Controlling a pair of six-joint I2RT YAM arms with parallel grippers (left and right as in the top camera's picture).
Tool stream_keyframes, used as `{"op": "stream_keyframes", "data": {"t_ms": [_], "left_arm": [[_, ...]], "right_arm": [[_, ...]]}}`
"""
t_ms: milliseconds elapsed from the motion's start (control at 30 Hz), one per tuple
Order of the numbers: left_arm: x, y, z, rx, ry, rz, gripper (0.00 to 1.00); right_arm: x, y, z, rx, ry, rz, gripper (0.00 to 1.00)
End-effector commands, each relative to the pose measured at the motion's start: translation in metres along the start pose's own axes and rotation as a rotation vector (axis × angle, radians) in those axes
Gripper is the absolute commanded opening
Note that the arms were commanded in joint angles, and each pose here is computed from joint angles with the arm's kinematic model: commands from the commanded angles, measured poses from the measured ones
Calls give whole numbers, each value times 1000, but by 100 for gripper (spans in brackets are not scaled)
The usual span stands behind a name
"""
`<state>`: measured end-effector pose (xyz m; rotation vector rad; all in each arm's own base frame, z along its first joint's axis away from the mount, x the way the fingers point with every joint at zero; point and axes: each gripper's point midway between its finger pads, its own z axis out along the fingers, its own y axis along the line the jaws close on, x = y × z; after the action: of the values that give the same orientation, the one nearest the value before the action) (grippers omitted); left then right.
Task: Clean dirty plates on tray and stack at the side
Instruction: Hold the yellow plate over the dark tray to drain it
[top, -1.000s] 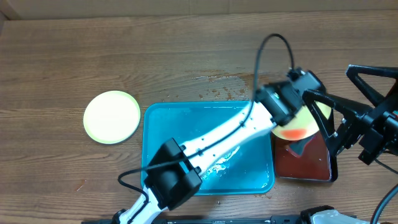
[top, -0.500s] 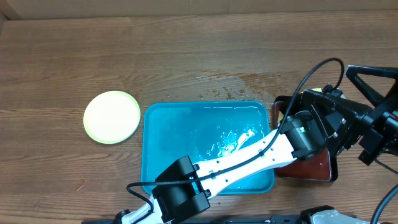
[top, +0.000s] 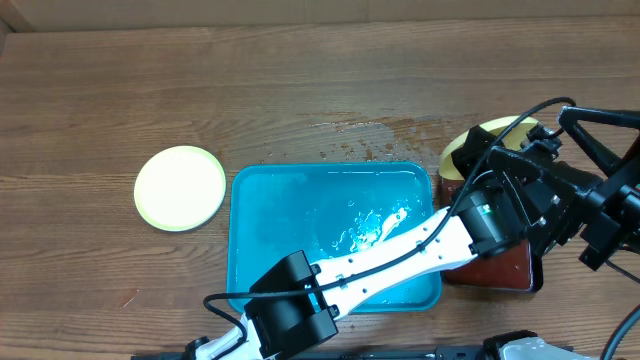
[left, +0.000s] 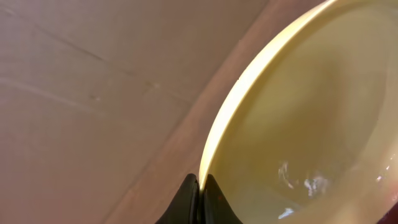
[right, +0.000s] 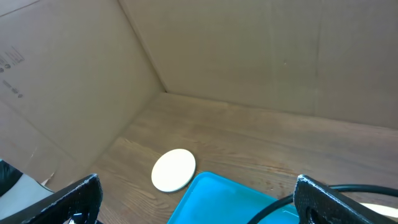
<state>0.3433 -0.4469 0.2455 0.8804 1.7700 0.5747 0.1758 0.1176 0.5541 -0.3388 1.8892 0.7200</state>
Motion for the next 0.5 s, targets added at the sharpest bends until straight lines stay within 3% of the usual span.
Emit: {"op": "stream_keyframes", "data": {"t_ms": [0,467], "left_arm": [[-8,7,-8,-51,-13,24,4],[-11,3,-17,-58,-23,35,4]], "right_arm": [[-1,7,-5,-22,-14,-17,100],[-1,7,-5,-22,-13,-16,100]]}}
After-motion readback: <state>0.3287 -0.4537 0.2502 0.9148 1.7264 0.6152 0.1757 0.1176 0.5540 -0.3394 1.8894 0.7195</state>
